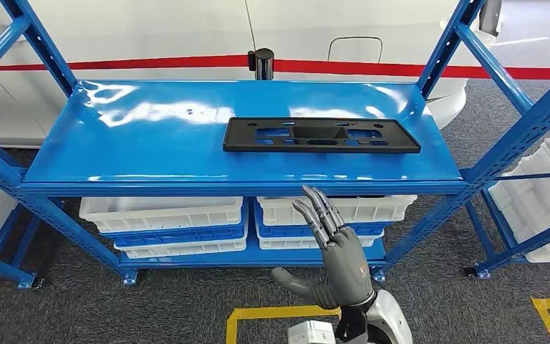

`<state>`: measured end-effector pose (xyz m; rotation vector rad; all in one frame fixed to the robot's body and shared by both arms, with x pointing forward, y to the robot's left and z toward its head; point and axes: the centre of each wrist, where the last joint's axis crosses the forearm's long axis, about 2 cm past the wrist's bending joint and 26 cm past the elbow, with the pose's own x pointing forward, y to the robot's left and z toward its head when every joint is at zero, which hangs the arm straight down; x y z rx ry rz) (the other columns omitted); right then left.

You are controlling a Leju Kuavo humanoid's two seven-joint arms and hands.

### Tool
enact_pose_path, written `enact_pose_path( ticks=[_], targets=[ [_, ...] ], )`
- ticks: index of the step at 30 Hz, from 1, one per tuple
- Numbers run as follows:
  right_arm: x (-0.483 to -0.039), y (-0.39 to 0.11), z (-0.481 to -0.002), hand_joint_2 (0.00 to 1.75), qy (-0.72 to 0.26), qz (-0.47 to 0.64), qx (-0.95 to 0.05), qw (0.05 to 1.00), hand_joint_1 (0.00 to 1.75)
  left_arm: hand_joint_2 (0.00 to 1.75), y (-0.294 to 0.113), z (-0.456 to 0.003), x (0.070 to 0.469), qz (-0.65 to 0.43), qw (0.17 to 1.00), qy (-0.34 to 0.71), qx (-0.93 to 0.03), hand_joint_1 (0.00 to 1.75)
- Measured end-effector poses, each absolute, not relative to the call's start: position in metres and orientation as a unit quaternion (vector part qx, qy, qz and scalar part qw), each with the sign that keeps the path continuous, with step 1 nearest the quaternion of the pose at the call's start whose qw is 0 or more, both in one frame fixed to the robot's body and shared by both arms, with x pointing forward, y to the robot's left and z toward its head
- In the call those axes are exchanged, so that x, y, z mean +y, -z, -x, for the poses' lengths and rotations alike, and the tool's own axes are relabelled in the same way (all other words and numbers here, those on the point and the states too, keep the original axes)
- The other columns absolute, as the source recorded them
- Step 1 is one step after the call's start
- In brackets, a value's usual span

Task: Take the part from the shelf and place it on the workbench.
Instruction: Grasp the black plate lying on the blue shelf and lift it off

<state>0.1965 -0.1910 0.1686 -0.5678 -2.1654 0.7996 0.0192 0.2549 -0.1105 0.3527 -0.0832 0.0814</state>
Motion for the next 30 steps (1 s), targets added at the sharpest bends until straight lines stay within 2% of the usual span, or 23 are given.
enact_pose_path(
  ticks=[6,12,30],
  targets=[
    [-0.191,-0.184,-0.246,1.75,-0.355,0.307,-0.805,0.363,0.00,0.00,0.110,-0.025,0.249,-0.150,0.987,-0.001,-0.057,0.00],
    [-0.185,-0.197,-0.278,1.75,-0.359,0.282,-0.801,0.388,0.00,0.00,0.110,-0.026,0.248,-0.138,0.989,0.014,-0.061,0.00],
    [-0.179,-0.188,-0.289,1.75,-0.367,0.263,-0.792,0.412,0.00,0.00,0.110,-0.024,0.246,-0.135,0.989,0.026,-0.054,0.00]
  ],
)
